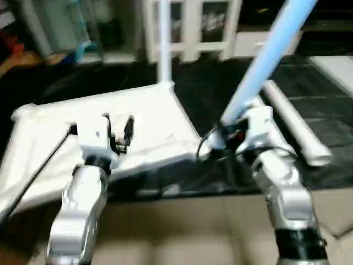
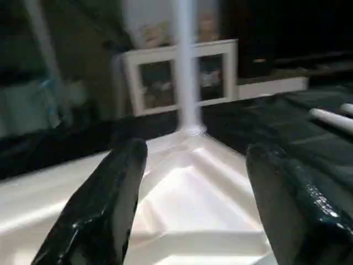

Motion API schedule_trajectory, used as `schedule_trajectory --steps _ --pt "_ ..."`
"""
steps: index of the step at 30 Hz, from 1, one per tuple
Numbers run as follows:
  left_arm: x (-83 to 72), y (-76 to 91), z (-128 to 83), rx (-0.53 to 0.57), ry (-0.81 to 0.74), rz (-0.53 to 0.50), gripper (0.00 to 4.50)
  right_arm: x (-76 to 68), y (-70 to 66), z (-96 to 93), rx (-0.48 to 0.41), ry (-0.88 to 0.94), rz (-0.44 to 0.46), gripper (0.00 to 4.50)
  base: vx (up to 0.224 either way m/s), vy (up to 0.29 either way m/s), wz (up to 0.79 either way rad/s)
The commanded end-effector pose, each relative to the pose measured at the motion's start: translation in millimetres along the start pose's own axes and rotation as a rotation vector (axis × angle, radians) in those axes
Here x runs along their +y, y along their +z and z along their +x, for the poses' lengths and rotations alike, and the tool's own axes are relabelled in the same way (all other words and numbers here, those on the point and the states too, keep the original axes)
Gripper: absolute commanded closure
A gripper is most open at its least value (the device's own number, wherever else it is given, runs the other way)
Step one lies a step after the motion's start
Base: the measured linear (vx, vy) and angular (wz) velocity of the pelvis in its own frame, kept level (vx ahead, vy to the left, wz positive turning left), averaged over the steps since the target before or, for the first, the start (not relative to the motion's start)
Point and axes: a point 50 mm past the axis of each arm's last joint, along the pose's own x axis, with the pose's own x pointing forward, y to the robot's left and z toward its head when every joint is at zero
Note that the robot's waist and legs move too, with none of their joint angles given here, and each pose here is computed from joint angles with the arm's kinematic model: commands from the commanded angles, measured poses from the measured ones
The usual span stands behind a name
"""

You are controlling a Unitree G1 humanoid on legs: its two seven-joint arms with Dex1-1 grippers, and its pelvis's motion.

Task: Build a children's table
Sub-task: Insert table leg to table base

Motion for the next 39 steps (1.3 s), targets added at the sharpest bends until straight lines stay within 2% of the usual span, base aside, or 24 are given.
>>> schedule_trajectory --steps 1,9,12,14,18,21,22,24,26,29,31,35,39 --pt "-8.6 -7.1 -2 0.003 0.004 -0.039 1.27 -11.2 4.0 -11.4 -0.044 -0.083 0.008 2.62 0.049 -0.064 -0.7" --pt "-1.0 -6.5 -3 0.006 0.088 -0.041 1.27 -15.4 -4.4 -28.8 -0.013 -0.107 0.041 2.62 0.139 -0.091 -0.6" --pt "7.0 -6.9 -12 0.006 0.134 -0.011 1.27 -12.8 0.9 -19.2 -0.027 -0.05 0.077 2.62 0.104 -0.017 -0.09" --pt "10.2 -8.3 -16 0.008 0.153 0.0 1.27 -8.7 3.8 -14.0 -0.031 -0.014 0.069 2.62 0.166 0.069 -0.28" --pt "13.9 -9.8 -22 0.012 0.186 0.018 1.27 2.1 8.9 -7.0 -0.037 0.074 0.066 2.62 0.181 0.061 -0.1" --pt "10.8 -8.2 -31 0.014 0.187 0.017 1.27 28.1 28.3 -9.9 -0.105 0.299 0.067 2.62 0.107 -0.045 0.07" --pt "10.8 -8.2 -31 0.014 0.187 0.017 1.27 28.1 28.3 -9.9 -0.105 0.299 0.067 2.62 0.106 -0.042 0.42" --pt "8.4 -7.9 -36 0.021 0.193 0.007 1.27 39.8 42.0 -18.2 -0.155 0.434 0.074 2.62 0.119 -0.036 0.41" --pt "7.3 -7.6 -37 0.023 0.191 0.013 1.27 40.6 45.1 -20.3 -0.166 0.459 0.071 2.62 0.141 0.013 0.44" --pt "7.0 -5.7 -39 0.021 0.196 0.035 1.27 33.4 46.7 -17.0 -0.164 0.456 0.068 2.62 0.218 0.041 0.58" --pt "8.9 -3.9 -42 0.031 0.195 0.068 1.27 24.3 39.6 -12.9 -0.122 0.42 0.104 2.62 0.176 0.033 0.52" --pt "11.1 -5.3 -42 0.051 0.168 0.054 1.27 16.3 22.7 -12.6 -0.049 0.374 0.048 2.62 0.063 0.026 0.11" --pt "8.1 -9.1 -39 0.07 0.117 0.037 1.27 10.5 18.7 -11.7 -0.036 0.314 0.072 2.62 0.048 -0.042 0.12"
